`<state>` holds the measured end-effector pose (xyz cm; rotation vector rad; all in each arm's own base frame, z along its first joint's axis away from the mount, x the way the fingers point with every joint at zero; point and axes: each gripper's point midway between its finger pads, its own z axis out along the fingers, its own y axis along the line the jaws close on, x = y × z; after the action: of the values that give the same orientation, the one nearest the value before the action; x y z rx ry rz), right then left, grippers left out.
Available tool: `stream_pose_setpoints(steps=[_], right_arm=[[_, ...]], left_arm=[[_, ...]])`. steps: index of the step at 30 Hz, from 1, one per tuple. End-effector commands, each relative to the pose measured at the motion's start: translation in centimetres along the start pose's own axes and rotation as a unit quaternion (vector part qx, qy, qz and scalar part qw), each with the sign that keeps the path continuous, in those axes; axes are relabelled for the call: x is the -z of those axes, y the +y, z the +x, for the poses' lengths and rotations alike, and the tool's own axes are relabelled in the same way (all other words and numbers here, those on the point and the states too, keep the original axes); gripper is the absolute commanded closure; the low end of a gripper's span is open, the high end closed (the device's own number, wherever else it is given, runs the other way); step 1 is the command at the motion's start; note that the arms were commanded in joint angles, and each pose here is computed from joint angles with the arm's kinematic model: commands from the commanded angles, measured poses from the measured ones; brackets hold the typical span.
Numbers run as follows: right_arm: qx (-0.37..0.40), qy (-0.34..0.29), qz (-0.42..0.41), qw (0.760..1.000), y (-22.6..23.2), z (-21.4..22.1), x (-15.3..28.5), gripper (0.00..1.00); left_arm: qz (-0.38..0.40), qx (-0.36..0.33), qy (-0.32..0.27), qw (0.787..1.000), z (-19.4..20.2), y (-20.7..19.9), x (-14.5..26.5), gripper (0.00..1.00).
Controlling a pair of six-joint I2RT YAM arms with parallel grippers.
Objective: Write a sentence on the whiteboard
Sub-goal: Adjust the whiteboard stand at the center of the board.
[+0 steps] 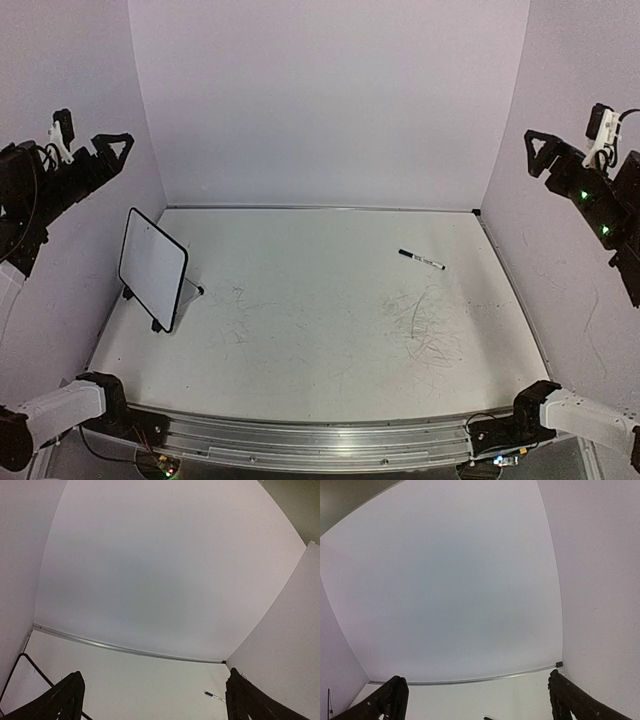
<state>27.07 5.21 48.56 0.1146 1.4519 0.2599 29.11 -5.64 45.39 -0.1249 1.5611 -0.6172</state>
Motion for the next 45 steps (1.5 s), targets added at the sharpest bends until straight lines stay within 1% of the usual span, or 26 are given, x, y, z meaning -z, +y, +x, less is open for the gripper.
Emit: stream_pose_setpoints(steps=[1,6,9,13,15,17,18,21,23,25,28,30,33,38,42,45], right_arm=[[0.007,0.037,-0.025,0.999,1.3,2.9,-2.2,0.02],[0.009,0.075,-0.051,0.996,2.3,6.2,-3.9,0.02],[0.008,0.084,-0.072,0.994,3.0,7.5,-4.5,0.02],[0.004,0.098,-0.108,0.989,4.3,8.9,-5.1,0.02],[0.0,0.106,-0.127,0.986,5.0,9.6,-5.3,0.02],[-0.005,0.114,-0.141,0.983,5.5,10.1,-5.5,0.02],[-0.007,0.118,-0.147,0.982,5.8,10.4,-5.6,0.02],[-0.018,0.132,-0.166,0.977,6.4,11.5,-5.5,0.02],[-0.029,0.139,-0.184,0.973,6.9,12.2,-5.4,0.02],[-0.04,0.146,-0.2,0.968,7.4,12.9,-5.3,0.02],[-0.051,0.158,-0.215,0.962,7.9,13.6,-5.1,0.02],[-0.06,0.159,-0.225,0.959,8.3,13.5,-5.0,0.02],[-0.072,0.152,-0.242,0.956,8.8,13.2,-4.6,0.02],[-0.084,0.154,-0.256,0.951,9.2,13.2,-4.0,0.02],[-0.084,0.154,-0.254,0.951,9.0,13.5,-3.9,0.02],[-0.085,0.155,-0.25,0.952,8.8,13.9,-3.9,0.02]], left_arm=[[-0.043,0.016,0.043,0.998,2.6,1.7,1.2,0.01],[-0.125,0.045,0.142,0.981,8.2,5.5,2.1,0.01],[-0.188,0.065,0.177,0.964,11.2,8.0,3.8,0.0],[-0.285,0.089,0.219,0.929,15.2,11.8,5.9,0.01],[-0.335,0.092,0.24,0.906,17.1,13.8,6.8,0.03],[-0.364,0.099,0.26,0.889,18.8,15.2,7.3,0.06],[-0.374,0.105,0.265,0.882,19.5,15.6,7.5,0.09],[-0.417,0.12,0.275,0.858,21.5,17.5,8.3,0.09],[-0.432,0.128,0.286,0.846,22.1,18.1,8.0,0.07],[-0.447,0.157,0.285,0.833,22.6,18.5,7.5,0.02],[-0.458,0.204,0.266,0.823,23.5,18.9,6.7,0.01],[-0.475,0.223,0.248,0.814,24.3,19.8,6.7,0.01],[-0.496,0.246,0.237,0.798,25.9,21.1,7.0,0.01],[-0.493,0.28,0.238,0.788,28.3,21.7,6.6,0.01],[-0.501,0.271,0.259,0.78,30.0,22.6,6.4,0.01],[-0.512,0.281,0.26,0.769,30.7,23.6,6.3,0.05]])
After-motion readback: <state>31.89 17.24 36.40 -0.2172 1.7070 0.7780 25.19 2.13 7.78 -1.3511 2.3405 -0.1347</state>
